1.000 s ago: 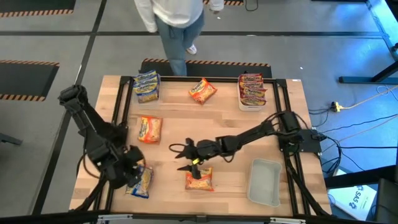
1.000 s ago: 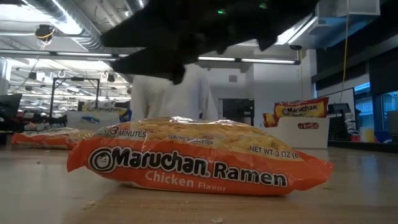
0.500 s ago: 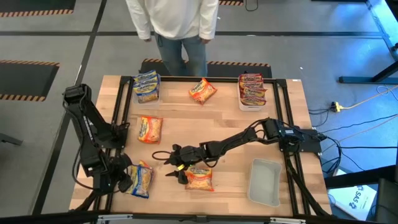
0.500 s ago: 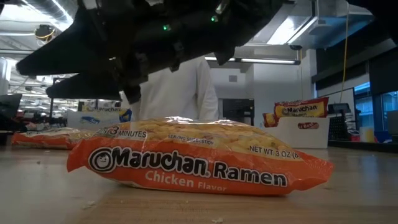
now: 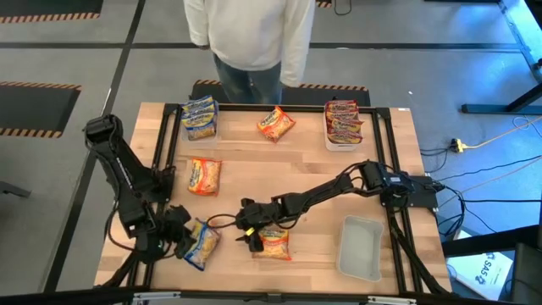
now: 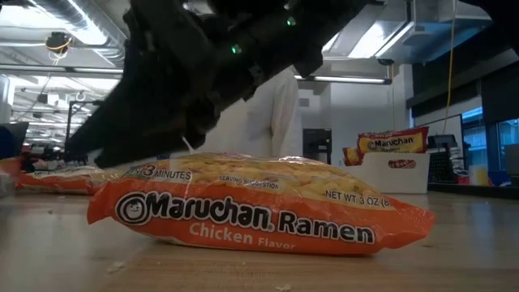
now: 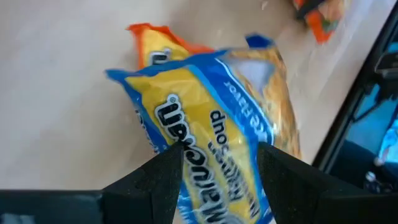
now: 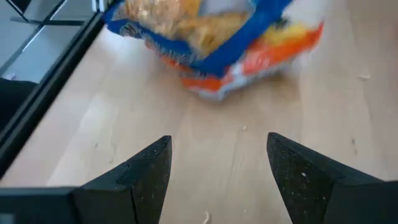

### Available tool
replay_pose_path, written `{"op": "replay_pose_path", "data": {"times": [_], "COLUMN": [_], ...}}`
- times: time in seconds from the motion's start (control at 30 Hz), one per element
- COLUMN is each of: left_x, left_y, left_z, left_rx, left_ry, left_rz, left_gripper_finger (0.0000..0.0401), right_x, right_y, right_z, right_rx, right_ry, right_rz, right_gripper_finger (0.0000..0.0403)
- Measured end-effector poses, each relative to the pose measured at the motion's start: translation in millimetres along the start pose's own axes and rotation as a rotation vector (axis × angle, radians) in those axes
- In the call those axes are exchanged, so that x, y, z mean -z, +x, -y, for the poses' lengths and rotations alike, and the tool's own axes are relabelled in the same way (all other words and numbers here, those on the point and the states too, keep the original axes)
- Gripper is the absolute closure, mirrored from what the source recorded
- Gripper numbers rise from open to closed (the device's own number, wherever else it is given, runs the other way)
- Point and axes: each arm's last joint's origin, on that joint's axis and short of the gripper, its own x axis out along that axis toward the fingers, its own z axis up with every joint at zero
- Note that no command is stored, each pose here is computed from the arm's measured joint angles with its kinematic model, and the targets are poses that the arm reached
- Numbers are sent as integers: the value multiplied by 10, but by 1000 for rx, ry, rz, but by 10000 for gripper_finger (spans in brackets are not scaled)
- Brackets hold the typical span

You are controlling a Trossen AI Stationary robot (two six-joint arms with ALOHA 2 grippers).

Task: Sort Maruchan noodles
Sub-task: Put the blue noodle pack into the transparent bin

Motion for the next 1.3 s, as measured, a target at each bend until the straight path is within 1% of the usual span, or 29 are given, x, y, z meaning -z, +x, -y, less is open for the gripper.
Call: {"op": "replay_pose_path", "data": {"times": [0.1, 0.2, 0.37, 0.47, 0.53, 0.63, 0.7, 0.87, 1.0, 1.07, 1.17, 1.3], "left_x": [-98, -194, -335, -380, -383, -334, -253, -93, -129, -175, -234, -324], "left_y": [52, 100, 159, 141, 64, -98, -191, -237, -163, -107, -16, 61], "left_z": [43, 89, 160, 226, 332, 463, 494, 343, 238, 208, 137, 98], "left_rx": [6, 19, 45, 55, 88, 117, 134, 64, 5, -20, -74, -110], "left_ry": [25, 55, 131, 153, 154, 158, 129, 101, 121, 117, 108, 162], "left_rz": [33, 63, 128, 78, 35, -29, -60, -38, 14, 17, -25, -45], "left_gripper_finger": [204, 204, 204, 204, 205, 205, 205, 205, 201, 188, 158, 119], "right_x": [-24, -45, -115, -136, -156, -195, -203, -204, -202, -202, -200, -192], "right_y": [-86, -119, -119, -112, -110, -116, -118, -115, -114, -114, -114, -111], "right_z": [-18, -76, -215, -271, -274, -278, -271, -269, -273, -273, -271, -269], "right_rx": [11, 31, 29, 21, 28, 20, 25, 27, 23, 24, 26, 26], "right_ry": [1, -14, -52, -56, -57, -41, -19, -8, -9, -9, -9, -10], "right_rz": [-25, -3, 81, 116, 142, 184, 192, 197, 196, 196, 193, 185], "right_gripper_finger": [152, 152, 152, 152, 152, 152, 152, 152, 152, 152, 152, 152]}}
